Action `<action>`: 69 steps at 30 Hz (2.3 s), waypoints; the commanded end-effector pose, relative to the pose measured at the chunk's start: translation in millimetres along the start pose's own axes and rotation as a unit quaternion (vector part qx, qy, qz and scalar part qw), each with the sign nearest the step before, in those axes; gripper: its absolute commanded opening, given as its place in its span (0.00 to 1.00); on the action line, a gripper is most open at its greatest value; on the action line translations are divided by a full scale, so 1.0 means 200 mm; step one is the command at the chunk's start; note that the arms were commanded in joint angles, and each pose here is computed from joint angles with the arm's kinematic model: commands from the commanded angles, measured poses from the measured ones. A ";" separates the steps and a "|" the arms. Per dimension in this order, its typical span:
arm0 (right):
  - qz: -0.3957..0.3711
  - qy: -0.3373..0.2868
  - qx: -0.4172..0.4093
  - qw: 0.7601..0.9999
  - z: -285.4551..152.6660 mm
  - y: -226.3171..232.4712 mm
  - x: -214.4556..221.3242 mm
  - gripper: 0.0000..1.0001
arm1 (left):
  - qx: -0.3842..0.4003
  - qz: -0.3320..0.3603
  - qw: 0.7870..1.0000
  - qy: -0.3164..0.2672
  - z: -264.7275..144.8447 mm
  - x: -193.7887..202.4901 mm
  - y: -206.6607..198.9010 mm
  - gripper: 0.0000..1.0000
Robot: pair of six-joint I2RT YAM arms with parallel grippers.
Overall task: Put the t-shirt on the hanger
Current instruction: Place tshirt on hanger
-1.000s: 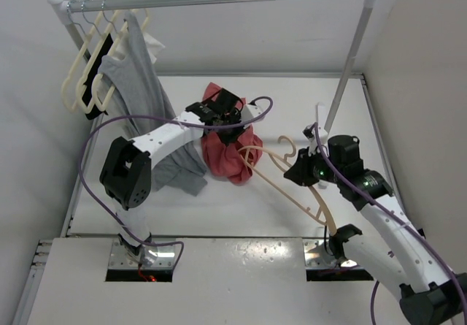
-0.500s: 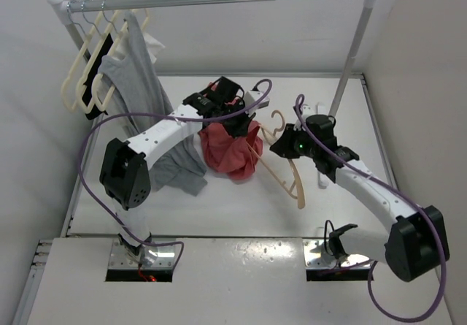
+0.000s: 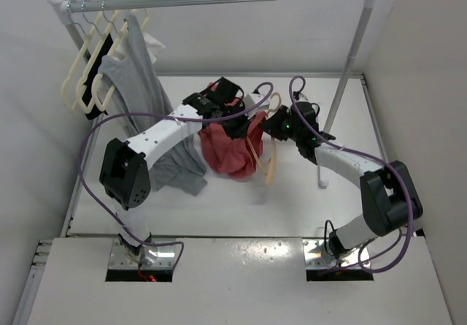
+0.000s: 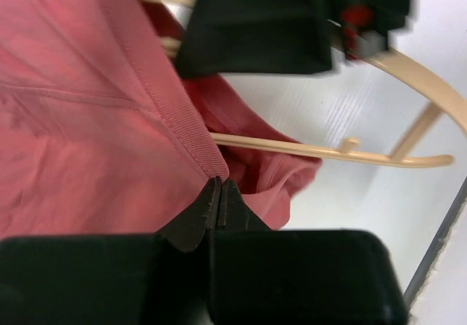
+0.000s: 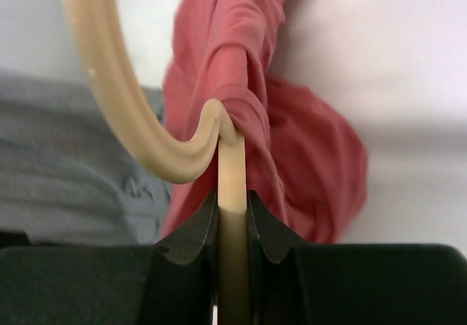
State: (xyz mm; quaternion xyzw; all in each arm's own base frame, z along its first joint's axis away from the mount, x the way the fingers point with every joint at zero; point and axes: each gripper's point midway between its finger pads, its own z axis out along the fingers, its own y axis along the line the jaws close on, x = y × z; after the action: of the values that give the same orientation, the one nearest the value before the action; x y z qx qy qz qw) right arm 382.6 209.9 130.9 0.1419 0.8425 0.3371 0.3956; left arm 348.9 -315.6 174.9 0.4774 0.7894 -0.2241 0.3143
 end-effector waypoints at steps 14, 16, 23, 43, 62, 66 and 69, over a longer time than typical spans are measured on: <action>0.086 -0.153 -0.069 0.982 0.27 0.26 -0.42 0.00 | 0.068 0.028 0.997 0.039 -0.06 0.24 -0.15 0.00; 0.095 -0.152 -0.079 0.981 0.28 0.28 -0.42 0.00 | 0.067 0.048 0.995 0.049 -0.06 0.29 -0.15 0.00; 0.083 -0.117 -0.107 0.984 0.35 0.32 -0.37 0.00 | 0.114 0.087 0.989 0.048 -0.12 0.36 -0.20 0.00; -0.242 0.040 -0.299 0.922 0.01 0.47 0.11 0.00 | -0.062 0.349 0.935 -0.028 -0.38 -0.02 0.34 0.75; -0.281 0.102 -0.298 0.906 -0.17 0.37 0.24 0.00 | -0.077 0.340 0.937 -0.040 -0.36 -0.01 0.44 0.00; -0.288 0.098 -0.306 0.902 -0.20 0.41 0.22 0.00 | -0.081 0.330 0.940 -0.038 -0.35 0.00 0.49 0.00; -0.291 0.093 -0.309 0.901 -0.24 0.42 0.22 0.00 | -0.039 0.347 0.935 -0.055 -0.39 -0.01 0.43 0.07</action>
State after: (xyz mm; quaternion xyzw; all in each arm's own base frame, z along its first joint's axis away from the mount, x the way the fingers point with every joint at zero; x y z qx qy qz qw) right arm 316.2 267.1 141.8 -0.2271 0.7806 0.4496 0.3700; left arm 406.3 -226.5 209.7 0.6823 0.5942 -0.0685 0.4204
